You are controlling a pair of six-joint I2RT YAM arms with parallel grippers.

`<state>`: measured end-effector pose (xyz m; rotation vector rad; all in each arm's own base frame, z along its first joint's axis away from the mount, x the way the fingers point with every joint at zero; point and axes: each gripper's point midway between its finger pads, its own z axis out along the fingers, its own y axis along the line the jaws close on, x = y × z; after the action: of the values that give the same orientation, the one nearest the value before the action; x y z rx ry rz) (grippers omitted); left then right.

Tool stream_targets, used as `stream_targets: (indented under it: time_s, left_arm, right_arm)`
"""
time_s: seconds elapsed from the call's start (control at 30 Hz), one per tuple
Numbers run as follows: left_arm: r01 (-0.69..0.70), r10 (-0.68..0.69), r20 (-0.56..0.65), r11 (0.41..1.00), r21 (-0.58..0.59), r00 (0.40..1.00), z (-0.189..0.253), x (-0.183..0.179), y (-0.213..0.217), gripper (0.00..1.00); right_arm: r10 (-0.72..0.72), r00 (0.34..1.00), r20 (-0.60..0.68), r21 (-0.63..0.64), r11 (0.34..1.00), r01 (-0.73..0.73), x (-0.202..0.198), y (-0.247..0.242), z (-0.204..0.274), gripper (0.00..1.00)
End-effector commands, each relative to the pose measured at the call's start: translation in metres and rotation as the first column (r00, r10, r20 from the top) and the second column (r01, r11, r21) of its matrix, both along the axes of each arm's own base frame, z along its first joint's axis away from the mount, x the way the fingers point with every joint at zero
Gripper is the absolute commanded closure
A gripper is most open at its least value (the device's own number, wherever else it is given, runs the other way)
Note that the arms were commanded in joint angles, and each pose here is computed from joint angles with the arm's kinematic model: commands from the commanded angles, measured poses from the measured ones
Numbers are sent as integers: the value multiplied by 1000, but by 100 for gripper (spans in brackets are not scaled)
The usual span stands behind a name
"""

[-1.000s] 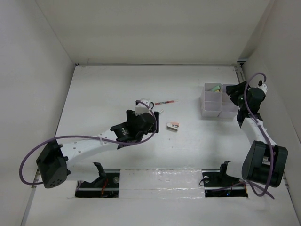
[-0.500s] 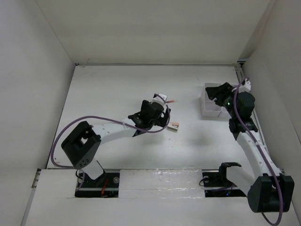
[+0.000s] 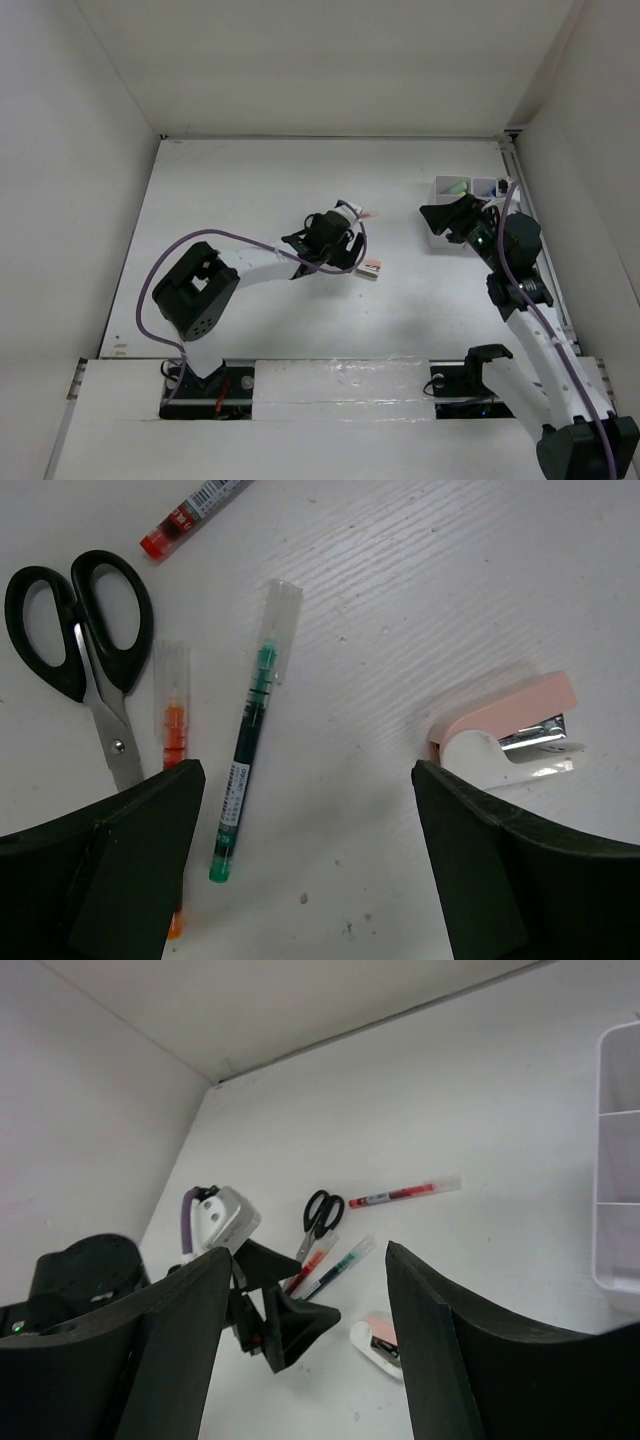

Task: Sort the stationery into containers
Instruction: Pick up the pen from the center of the board.

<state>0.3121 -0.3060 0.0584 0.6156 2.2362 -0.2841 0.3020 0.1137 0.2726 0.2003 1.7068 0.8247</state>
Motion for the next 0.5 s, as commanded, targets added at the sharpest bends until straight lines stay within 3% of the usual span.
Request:
stream_targets:
  time_s: [0.0, 0.47]
  left_arm:
    - [25, -24, 16, 998, -64, 1000, 17, 13, -10, 18]
    - [18, -25, -77, 995, -96, 997, -11, 8, 5, 27]
  right_arm:
    - [26, 999, 45, -13, 1000, -26, -10, 7, 11, 31]
    - [62, 996, 62, -4, 998, -62, -23, 26, 20, 31]
